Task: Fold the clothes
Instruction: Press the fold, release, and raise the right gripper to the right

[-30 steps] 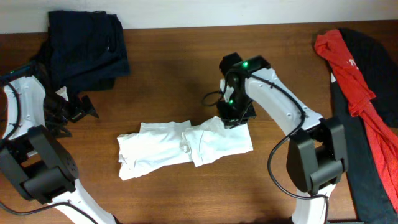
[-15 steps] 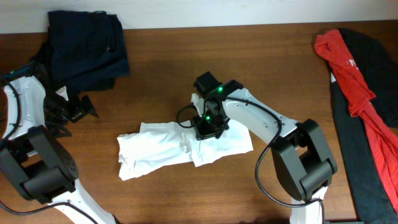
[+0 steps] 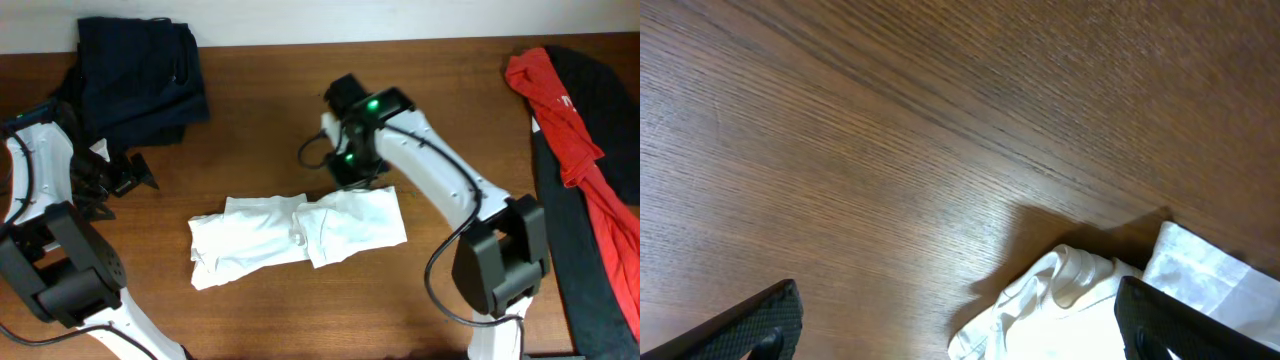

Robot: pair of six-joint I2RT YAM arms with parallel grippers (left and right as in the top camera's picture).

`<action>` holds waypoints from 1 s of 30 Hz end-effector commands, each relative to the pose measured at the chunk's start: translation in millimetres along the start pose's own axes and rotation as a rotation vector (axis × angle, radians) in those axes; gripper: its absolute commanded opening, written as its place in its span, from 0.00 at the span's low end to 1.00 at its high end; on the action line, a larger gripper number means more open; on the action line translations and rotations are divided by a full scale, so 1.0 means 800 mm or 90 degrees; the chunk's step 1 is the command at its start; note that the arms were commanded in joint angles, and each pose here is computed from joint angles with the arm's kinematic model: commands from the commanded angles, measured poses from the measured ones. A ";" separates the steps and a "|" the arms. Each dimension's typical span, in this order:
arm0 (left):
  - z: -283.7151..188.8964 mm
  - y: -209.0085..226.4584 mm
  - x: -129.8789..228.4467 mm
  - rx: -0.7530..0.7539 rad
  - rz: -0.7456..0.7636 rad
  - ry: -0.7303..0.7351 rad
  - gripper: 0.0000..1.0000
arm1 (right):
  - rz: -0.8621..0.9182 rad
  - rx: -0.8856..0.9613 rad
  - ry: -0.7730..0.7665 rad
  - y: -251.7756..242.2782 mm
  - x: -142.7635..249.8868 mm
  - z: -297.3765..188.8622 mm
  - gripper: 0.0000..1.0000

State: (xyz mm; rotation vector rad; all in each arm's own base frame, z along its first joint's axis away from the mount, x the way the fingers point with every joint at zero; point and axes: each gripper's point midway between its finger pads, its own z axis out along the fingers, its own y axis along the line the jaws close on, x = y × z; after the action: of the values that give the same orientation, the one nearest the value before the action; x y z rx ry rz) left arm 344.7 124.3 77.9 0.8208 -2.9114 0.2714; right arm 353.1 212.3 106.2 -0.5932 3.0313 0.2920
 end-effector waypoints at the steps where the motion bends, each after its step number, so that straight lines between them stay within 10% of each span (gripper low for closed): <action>1: -0.014 -0.005 -0.001 0.010 0.000 -0.019 0.99 | 0.011 0.069 0.023 -0.050 0.008 0.015 0.15; 30: -0.014 -0.005 -0.002 0.010 0.000 -0.020 0.99 | 0.017 -0.203 0.073 0.099 0.015 0.088 0.11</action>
State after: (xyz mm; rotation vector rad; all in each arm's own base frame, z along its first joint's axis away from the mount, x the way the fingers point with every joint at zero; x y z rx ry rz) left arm 344.2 124.0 78.1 0.8205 -2.9095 0.2717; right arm 309.1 268.4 32.3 -0.6683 3.1473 0.6025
